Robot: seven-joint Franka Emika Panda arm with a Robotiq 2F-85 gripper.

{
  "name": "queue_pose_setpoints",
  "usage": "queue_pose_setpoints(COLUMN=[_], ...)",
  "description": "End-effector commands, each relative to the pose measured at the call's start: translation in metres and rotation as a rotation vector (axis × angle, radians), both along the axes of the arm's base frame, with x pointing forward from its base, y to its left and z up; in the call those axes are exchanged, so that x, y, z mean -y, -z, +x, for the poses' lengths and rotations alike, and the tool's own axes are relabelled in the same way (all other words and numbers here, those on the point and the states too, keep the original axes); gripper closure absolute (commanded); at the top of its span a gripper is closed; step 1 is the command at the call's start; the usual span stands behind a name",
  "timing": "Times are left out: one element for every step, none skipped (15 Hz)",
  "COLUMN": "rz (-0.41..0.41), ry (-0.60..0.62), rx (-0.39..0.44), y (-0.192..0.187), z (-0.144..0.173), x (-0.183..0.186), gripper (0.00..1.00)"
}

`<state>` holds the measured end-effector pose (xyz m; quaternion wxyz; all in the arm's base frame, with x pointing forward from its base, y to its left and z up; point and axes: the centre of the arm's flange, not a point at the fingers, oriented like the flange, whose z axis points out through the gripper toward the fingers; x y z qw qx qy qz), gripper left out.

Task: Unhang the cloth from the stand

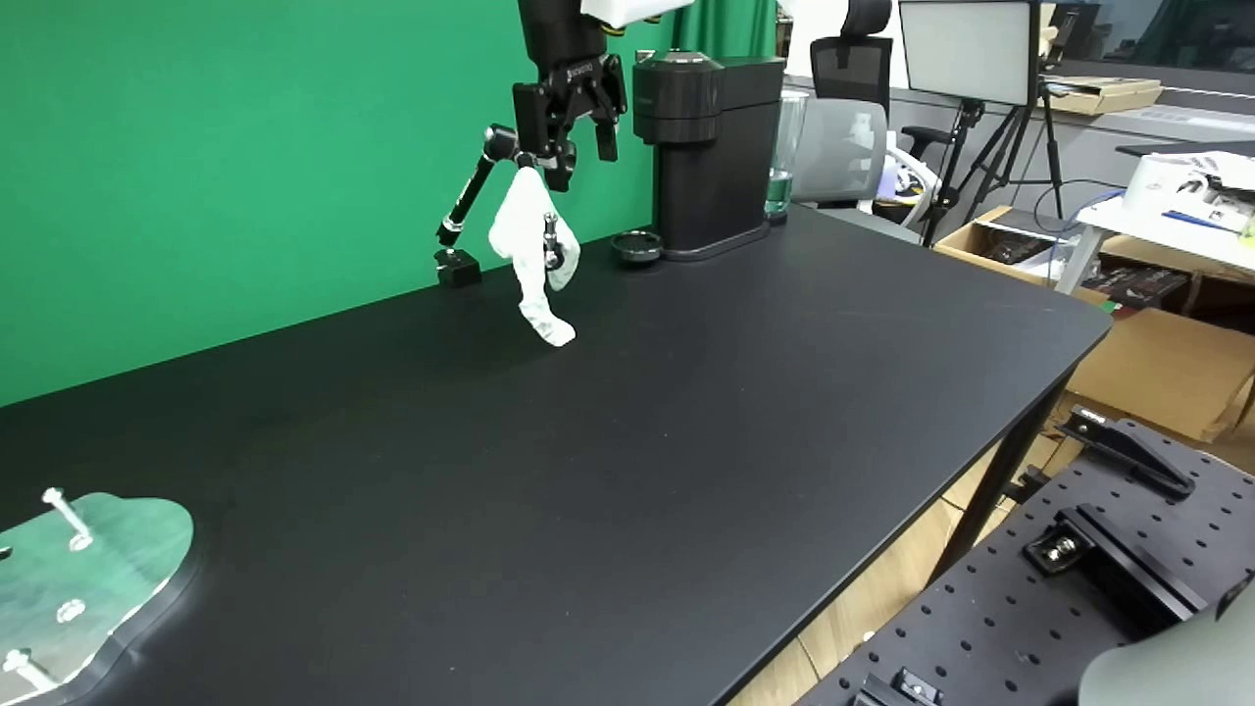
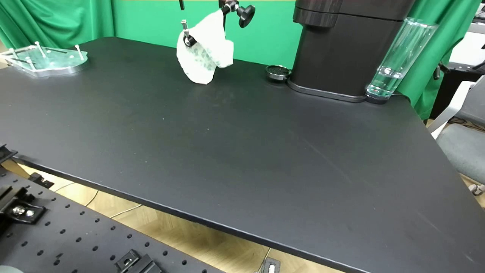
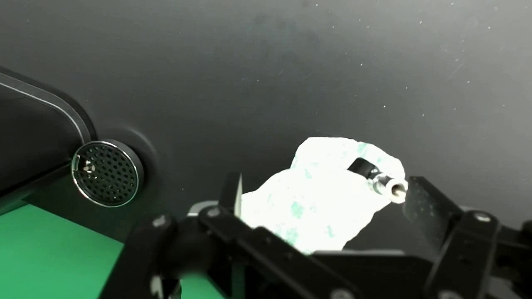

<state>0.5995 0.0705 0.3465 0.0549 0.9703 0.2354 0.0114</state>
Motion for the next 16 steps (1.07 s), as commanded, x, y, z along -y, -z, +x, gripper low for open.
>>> queue_pose_setpoints(rz=[-0.03, -0.024, -0.022, -0.023, -0.026, -0.025, -0.032, -0.036, -0.035, -0.034, -0.03, -0.028, -0.026, -0.023, -0.02, -0.019], ry=[0.113, 0.165, 0.213, 0.258, 0.289, 0.316, 0.335, 0.349, 0.364, 0.38, 0.393, 0.403, 0.412, 0.422, 0.431, 0.438], rx=[0.072, 0.102, 0.12, 0.124, 0.128, 0.129, 0.131, 0.126, 0.129, 0.136, 0.14, 0.148, 0.158, 0.165, 0.171, 0.175], y=[0.009, 0.013, 0.019, 0.025, 0.033, 0.04, 0.047, 0.053, 0.058, 0.061, 0.063, 0.062, 0.06, 0.059, 0.057, 0.056], z=[0.005, 0.009, 0.015, 0.018, 0.02, 0.021, 0.021, 0.021, 0.022, 0.022, 0.022, 0.022, 0.022, 0.022, 0.022, 0.023], x=[-0.003, -0.005, -0.006, -0.007, -0.01, -0.013, -0.017, -0.02, -0.024, -0.027, -0.031, -0.034, -0.036, -0.038, -0.039, -0.04], gripper=[0.0, 0.0, 0.0, 0.0, 0.0, 0.0, 0.0, 0.0, 0.25, 0.26, 0.32, 0.4, 0.47, 0.55, 0.61, 0.67])
